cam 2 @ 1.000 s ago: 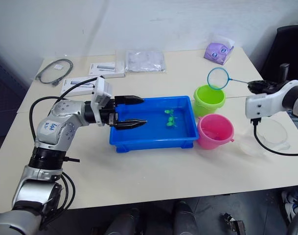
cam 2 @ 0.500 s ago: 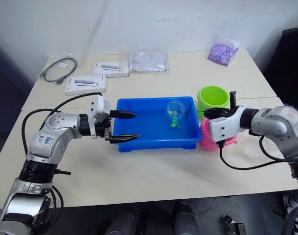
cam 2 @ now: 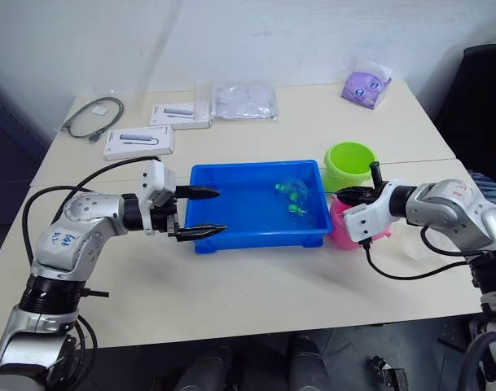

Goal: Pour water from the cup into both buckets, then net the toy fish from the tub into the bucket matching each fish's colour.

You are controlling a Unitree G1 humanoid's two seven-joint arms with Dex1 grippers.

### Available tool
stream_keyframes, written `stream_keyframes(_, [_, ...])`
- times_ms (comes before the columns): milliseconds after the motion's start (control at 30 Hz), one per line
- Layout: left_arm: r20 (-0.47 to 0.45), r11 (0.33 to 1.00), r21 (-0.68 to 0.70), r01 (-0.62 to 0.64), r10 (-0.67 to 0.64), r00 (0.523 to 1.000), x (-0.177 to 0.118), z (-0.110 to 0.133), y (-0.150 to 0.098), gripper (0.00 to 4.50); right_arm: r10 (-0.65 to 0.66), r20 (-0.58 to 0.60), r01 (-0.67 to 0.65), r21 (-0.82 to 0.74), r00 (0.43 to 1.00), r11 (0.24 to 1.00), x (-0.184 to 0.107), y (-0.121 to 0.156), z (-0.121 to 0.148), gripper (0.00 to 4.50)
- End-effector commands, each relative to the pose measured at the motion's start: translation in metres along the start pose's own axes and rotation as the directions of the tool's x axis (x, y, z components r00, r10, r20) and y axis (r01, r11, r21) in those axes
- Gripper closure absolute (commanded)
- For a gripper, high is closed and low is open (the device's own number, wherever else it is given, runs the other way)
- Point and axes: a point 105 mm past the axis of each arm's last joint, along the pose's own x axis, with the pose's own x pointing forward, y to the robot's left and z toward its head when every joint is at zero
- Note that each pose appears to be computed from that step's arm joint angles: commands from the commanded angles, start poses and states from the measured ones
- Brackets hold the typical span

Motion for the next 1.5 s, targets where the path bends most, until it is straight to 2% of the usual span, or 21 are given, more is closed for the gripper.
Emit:
stream_keyframes(33, [0.028, 0.999, 0.039, -0.012, 0.011, 1.000, -0.004, 0.013, 0.001, 0.01, 0.004, 0.008, -0.003, -0.054, 1.000, 0.999, -0.011, -0.006, 0.000, 4.50])
stream_keyframes(233, [0.035, 0.999, 0.045, -0.008, 0.006, 0.999, -0.001, 0.013, 0.001, 0.01, 0.058, 0.065, -0.057, -0.021, 0.996, 0.998, -0.021, -0.002, 0.015, 4.50])
stream_keyframes(433, [0.044, 0.999, 0.046, -0.001, -0.001, 0.999, 0.004, 0.013, 0.002, 0.01, 0.012, 0.078, -0.025, 0.167, 0.997, 0.986, -0.022, -0.007, 0.025, 4.50])
stream_keyframes(567, [0.049, 0.999, 0.049, 0.013, -0.015, 0.999, 0.006, 0.014, 0.001, 0.01, 0.063, 0.055, -0.073, 0.202, 0.997, 0.977, -0.025, 0.003, 0.019, 4.50])
stream_keyframes(767, [0.033, 0.998, 0.055, 0.031, -0.033, 0.999, 0.005, 0.012, 0.003, 0.01, 0.102, 0.125, -0.142, 0.373, 0.987, 0.917, -0.028, 0.021, 0.030, 4.50])
stream_keyframes(800, [0.032, 0.998, 0.055, 0.033, -0.035, 0.999, 0.004, 0.012, 0.003, 0.01, 0.089, 0.141, -0.142, 0.428, 0.986, 0.893, -0.028, 0.021, 0.032, 4.50])
stream_keyframes(867, [0.033, 0.998, 0.042, 0.048, -0.049, 0.998, 0.002, 0.013, 0.002, 0.01, 0.024, 0.189, -0.137, 0.612, 0.982, 0.779, -0.027, 0.017, 0.041, 4.50])
stream_keyframes(933, [0.035, 0.998, 0.034, 0.059, -0.060, 0.998, 0.001, 0.013, 0.001, 0.01, -0.016, 0.221, -0.160, 0.752, 0.975, 0.640, -0.027, 0.015, 0.048, 4.50])
stream_keyframes(1000, [0.036, 0.997, 0.038, 0.065, -0.066, 0.997, 0.001, 0.014, 0.001, 0.01, -0.078, 0.223, -0.163, 0.872, 0.972, 0.463, -0.029, 0.010, 0.048, 4.50])
stream_keyframes(1200, [0.089, 0.996, 0.044, 0.080, -0.084, 0.993, 0.009, 0.024, 0.002, 0.01, -0.192, 0.115, -0.096, 0.990, 0.975, 0.107, -0.039, 0.002, 0.046, 4.50])
stream_keyframes(1267, [0.111, 0.996, 0.039, 0.085, -0.089, 0.990, 0.011, 0.028, 0.004, 0.01, -0.216, 0.089, -0.079, 0.995, 0.972, 0.053, -0.046, -0.004, 0.047, 4.50])
stream_keyframes(1367, [0.149, 0.994, 0.038, 0.106, -0.111, 0.983, 0.019, 0.038, 0.007, 0.01, -0.251, -0.037, 0.033, 0.999, 0.967, -0.020, -0.066, -0.013, 0.037, 4.50])
stream_keyframes(1433, [0.171, 0.991, 0.037, 0.126, -0.130, 0.977, 0.025, 0.043, 0.008, 0.01, -0.239, -0.154, 0.153, 0.988, 0.959, -0.024, -0.081, -0.015, 0.023, 4.50])
stream_keyframes(1500, [0.181, 0.989, 0.042, 0.145, -0.150, 0.972, 0.032, 0.046, 0.008, 0.01, -0.217, -0.282, 0.293, 0.956, 0.935, 0.023, -0.094, -0.016, 0.007, 4.50])
